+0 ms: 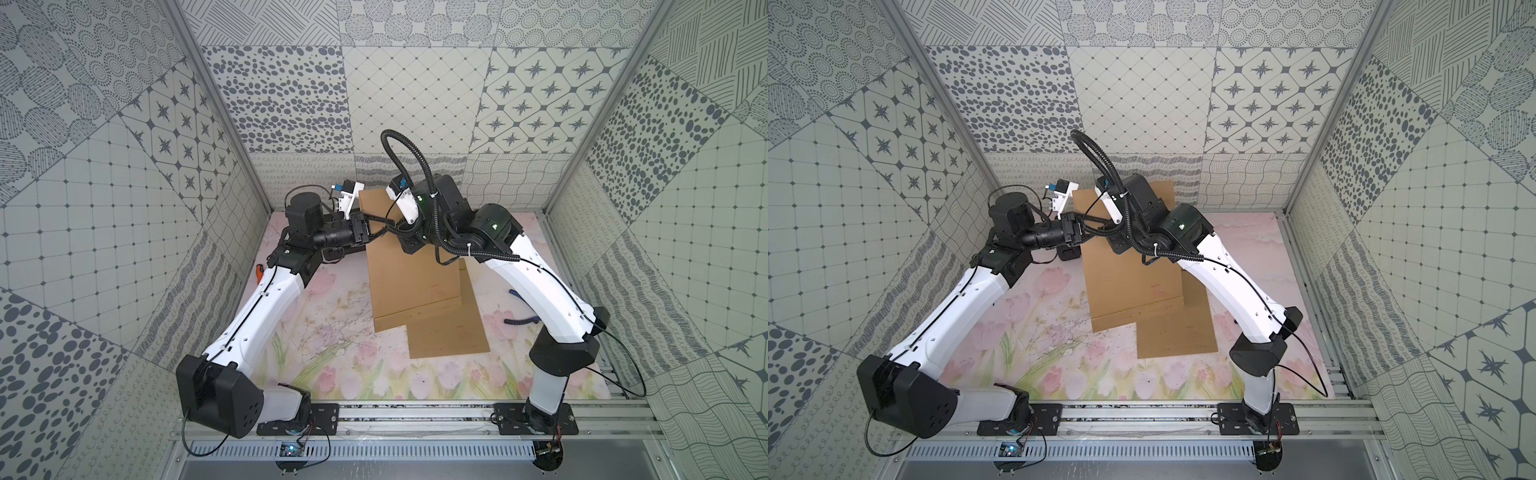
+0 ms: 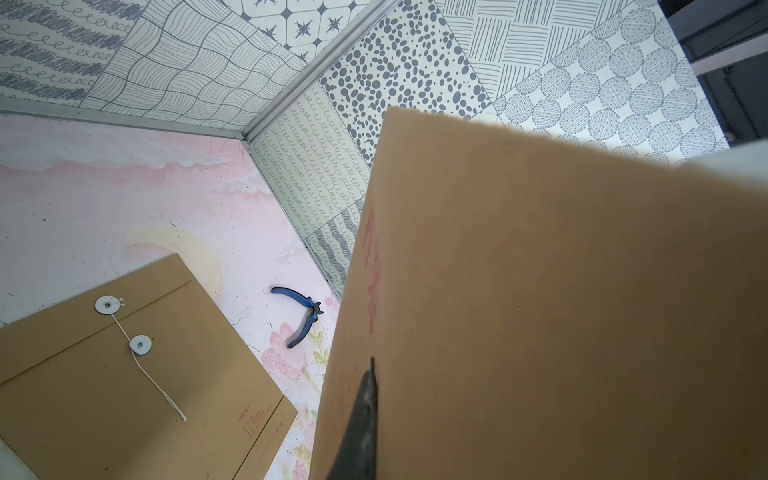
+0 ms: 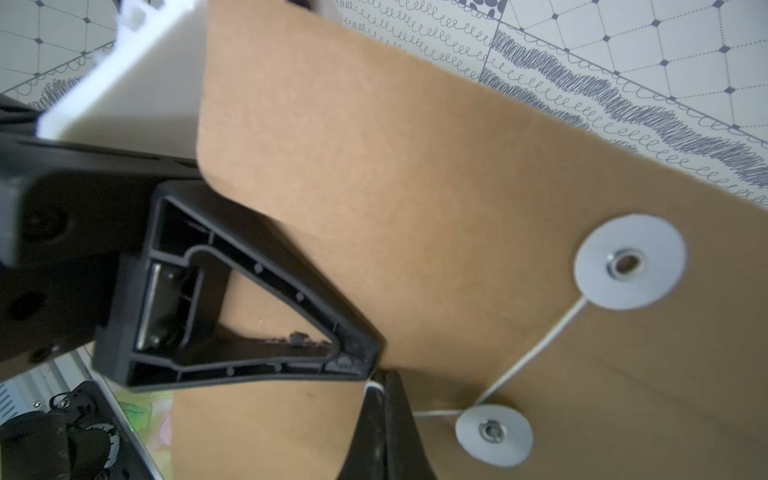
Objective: Close the mouth of the file bag
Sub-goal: Close the file bag.
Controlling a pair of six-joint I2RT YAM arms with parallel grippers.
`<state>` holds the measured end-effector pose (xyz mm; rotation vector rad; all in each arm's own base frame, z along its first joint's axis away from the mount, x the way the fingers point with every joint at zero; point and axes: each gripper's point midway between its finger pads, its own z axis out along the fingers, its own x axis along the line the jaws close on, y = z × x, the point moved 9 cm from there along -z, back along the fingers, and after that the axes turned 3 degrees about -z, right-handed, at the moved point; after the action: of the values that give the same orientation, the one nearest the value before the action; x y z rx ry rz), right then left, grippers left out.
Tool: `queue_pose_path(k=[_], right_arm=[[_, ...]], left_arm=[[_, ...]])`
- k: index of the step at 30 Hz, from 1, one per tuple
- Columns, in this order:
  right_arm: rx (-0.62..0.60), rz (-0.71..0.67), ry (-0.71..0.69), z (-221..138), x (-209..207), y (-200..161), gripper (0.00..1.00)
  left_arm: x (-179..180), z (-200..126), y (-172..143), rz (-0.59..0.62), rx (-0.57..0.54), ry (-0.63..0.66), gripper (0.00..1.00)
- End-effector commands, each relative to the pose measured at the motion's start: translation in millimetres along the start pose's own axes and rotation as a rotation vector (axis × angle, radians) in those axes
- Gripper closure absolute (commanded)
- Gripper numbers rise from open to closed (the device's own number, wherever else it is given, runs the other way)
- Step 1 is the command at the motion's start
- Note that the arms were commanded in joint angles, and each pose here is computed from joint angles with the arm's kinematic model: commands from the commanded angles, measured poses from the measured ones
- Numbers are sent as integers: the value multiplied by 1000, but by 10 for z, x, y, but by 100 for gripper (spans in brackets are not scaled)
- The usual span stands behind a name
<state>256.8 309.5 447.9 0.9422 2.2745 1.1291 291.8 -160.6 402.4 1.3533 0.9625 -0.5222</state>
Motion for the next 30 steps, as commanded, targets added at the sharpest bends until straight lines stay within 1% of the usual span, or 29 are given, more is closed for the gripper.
queue_pose_path(k=[1, 8, 19, 23, 27, 30], right_arm=[[-73, -12, 85, -106, 177, 42, 100], [-72, -7, 66, -147, 115, -77, 100], [-80, 116, 142, -105, -13, -274, 100], [-86, 164, 141, -92, -139, -304, 100], [-98, 220, 181, -66, -269, -347, 100], [-101, 235, 184, -50, -340, -360, 100]], left_arm=[[-192, -39, 155, 89, -68, -66, 100], [-205, -118, 203, 107, -83, -54, 100], [-285, -145, 238, 126, -85, -68, 100], [-320, -162, 228, 135, -81, -65, 100], [-344, -167, 230, 140, -78, -73, 100], [-359, -167, 228, 141, -71, -81, 100]])
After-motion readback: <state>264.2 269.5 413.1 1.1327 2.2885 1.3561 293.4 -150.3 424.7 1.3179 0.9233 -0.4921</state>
